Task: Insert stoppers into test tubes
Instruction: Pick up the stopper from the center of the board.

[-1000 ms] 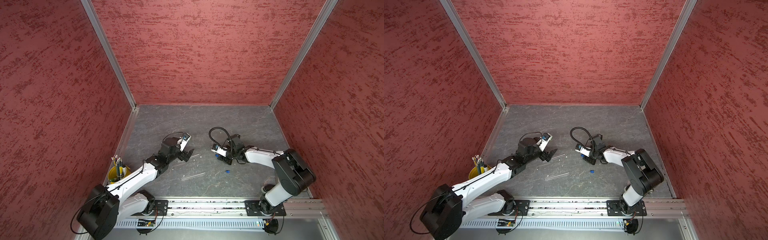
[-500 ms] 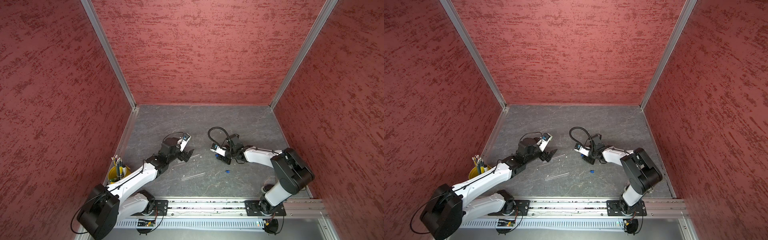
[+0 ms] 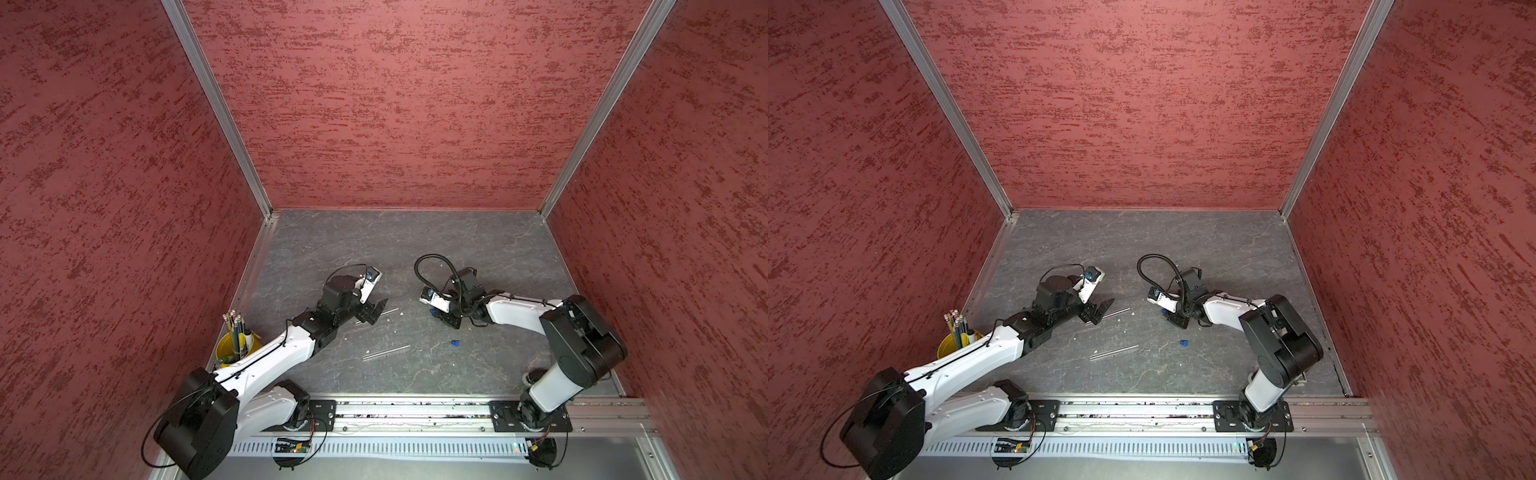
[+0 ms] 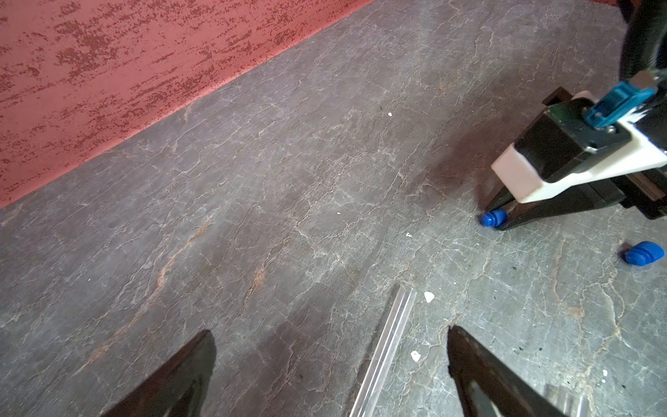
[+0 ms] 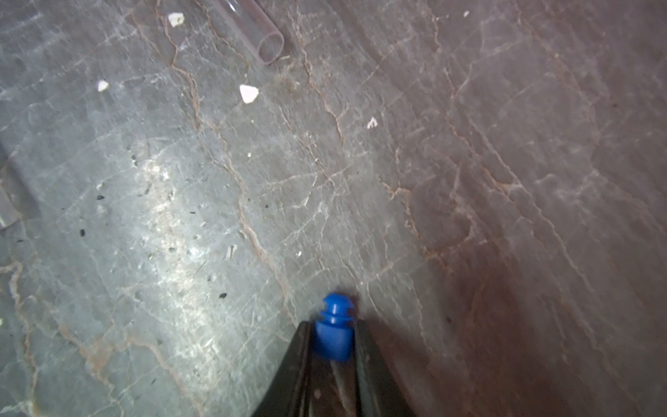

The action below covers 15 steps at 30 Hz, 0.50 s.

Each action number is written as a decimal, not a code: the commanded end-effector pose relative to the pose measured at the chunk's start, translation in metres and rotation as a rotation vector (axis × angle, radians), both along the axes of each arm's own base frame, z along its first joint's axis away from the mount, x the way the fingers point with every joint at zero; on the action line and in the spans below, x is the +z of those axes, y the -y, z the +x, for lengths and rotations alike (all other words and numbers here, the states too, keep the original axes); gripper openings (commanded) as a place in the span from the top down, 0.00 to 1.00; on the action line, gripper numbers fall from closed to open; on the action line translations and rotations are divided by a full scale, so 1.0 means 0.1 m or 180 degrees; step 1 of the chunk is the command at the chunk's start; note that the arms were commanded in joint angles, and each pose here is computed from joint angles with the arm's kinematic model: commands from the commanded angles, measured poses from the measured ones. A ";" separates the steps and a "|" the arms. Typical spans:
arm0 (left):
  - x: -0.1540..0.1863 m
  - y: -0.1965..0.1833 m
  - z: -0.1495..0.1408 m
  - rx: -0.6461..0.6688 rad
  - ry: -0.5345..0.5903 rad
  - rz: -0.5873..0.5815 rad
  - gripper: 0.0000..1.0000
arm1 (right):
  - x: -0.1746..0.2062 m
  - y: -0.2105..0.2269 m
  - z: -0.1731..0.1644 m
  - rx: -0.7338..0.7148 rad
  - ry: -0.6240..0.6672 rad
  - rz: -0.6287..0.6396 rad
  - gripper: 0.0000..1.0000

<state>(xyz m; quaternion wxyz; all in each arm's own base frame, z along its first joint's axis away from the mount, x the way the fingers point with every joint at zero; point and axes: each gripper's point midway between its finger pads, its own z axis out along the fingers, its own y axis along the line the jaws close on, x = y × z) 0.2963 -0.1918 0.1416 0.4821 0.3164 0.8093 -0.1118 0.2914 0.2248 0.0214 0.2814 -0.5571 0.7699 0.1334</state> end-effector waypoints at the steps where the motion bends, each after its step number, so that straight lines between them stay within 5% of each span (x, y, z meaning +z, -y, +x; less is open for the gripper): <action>1: -0.05 0.00 0.01 0.0005 -0.0040 0.0087 0.01 | -0.12 0.08 -0.02 0.0036 -0.0007 -0.0244 0.78; 15: -0.15 0.05 -0.12 -0.0192 -0.0676 0.0497 0.01 | -0.02 0.09 0.01 -0.0039 0.0147 -0.0169 0.81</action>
